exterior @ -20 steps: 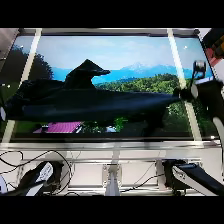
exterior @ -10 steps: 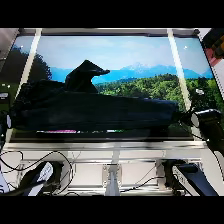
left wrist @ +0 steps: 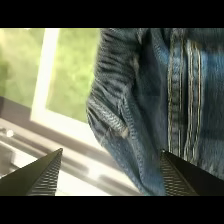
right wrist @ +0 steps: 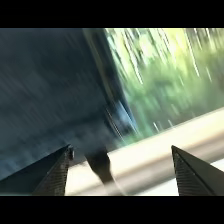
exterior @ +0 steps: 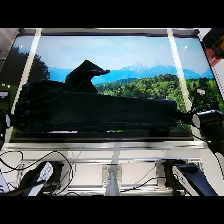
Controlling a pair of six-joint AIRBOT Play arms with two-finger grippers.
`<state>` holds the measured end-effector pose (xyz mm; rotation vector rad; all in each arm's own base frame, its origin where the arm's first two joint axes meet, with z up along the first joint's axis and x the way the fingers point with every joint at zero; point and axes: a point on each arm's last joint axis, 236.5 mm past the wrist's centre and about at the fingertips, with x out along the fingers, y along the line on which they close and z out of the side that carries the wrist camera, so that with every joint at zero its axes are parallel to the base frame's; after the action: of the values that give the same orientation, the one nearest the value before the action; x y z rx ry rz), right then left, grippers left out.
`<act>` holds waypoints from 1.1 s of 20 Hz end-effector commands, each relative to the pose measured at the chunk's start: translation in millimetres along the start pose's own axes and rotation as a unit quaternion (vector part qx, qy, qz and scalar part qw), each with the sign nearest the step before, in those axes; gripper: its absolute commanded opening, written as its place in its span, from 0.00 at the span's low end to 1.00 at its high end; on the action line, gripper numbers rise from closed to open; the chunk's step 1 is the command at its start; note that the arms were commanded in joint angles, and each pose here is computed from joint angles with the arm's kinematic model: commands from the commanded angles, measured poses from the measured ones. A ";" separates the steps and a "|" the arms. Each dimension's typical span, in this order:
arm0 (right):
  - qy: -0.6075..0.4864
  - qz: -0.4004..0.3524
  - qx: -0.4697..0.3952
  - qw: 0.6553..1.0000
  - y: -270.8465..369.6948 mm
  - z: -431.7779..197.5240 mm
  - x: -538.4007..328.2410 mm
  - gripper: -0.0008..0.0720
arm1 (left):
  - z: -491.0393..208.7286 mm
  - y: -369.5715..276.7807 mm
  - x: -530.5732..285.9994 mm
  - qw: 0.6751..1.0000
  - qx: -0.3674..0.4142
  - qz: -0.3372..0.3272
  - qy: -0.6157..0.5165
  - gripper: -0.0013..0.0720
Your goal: Fold the clothes and pants, and hang the long-sleeved shirts on hangers.
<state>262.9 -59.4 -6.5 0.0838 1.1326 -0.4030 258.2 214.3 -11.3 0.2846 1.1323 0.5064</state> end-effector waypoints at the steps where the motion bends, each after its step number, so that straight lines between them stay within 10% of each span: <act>1: -0.125 0.067 0.014 0.990 30.0 70.6 -22.8 0.75 | 35.9 13.9 -11.2 0.992 -0.112 0.006 -0.057 0.81; 9: -0.107 0.298 0.017 0.948 188.4 184.4 -19.9 0.68 | 69.6 11.9 -26.0 0.966 -0.235 -0.034 -0.103 0.81; 22: 0.093 0.505 0.096 0.853 399.0 176.5 28.9 0.74 | 69.6 11.5 -26.1 0.966 -0.236 -0.035 -0.103 0.81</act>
<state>564.8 230.8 -7.2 0.7581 1.0460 0.4095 310.4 212.8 42.1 -0.1148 0.7899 0.6506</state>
